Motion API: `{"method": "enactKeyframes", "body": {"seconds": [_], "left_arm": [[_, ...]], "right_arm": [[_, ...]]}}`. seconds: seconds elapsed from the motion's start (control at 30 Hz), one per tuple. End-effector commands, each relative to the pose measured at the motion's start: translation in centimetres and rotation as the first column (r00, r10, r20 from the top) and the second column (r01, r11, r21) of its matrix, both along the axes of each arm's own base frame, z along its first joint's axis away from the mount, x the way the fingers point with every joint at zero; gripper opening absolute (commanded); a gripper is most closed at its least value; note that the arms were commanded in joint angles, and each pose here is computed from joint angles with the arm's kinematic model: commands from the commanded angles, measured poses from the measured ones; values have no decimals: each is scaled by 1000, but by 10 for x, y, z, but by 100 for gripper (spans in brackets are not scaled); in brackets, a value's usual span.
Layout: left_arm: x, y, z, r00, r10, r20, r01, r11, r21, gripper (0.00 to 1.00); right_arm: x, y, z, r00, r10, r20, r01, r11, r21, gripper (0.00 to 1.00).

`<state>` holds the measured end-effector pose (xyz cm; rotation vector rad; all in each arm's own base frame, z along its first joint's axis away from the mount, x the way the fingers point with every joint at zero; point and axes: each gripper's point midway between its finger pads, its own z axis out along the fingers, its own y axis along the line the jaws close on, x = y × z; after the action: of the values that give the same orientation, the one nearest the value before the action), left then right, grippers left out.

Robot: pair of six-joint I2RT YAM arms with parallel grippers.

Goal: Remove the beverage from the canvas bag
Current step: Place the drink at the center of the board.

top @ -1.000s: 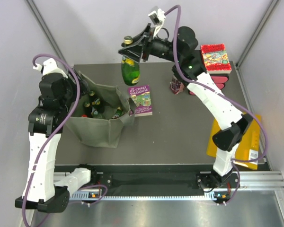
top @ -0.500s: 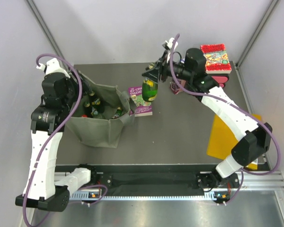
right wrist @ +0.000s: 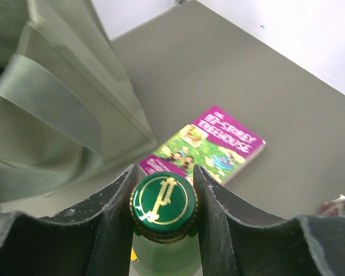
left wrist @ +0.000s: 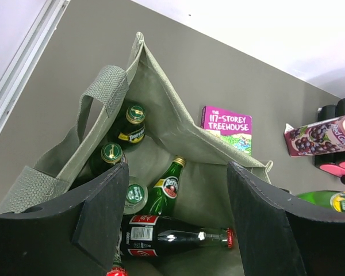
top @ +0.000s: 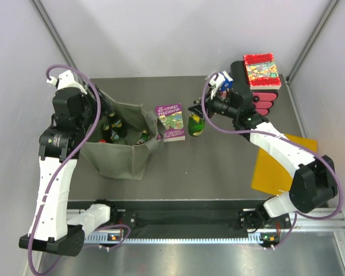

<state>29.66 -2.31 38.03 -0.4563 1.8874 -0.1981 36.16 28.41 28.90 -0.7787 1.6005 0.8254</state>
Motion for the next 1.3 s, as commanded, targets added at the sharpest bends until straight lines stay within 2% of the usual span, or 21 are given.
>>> {"method": "enactKeyframes", "body": {"seconds": [0.0, 0.57, 0.83, 1.27], "left_arm": [[6, -5, 11, 999, -15, 49, 16, 1000, -25, 73], [11, -13, -1, 999, -33, 26, 35, 998, -59, 73], [15, -13, -6, 999, -32, 16, 33, 998, -56, 73], [24, -16, -12, 999, -44, 7, 44, 998, -54, 73]], "right_arm": [[7, -18, 83, 943, -76, 324, 41, 993, 113, 0], [60, -67, 5, 897, -225, 381, 253, 967, -25, 0], [80, -105, -18, 866, -317, 387, 371, 926, -71, 0], [98, -171, -40, 799, -481, 361, 540, 838, -77, 0]]}}
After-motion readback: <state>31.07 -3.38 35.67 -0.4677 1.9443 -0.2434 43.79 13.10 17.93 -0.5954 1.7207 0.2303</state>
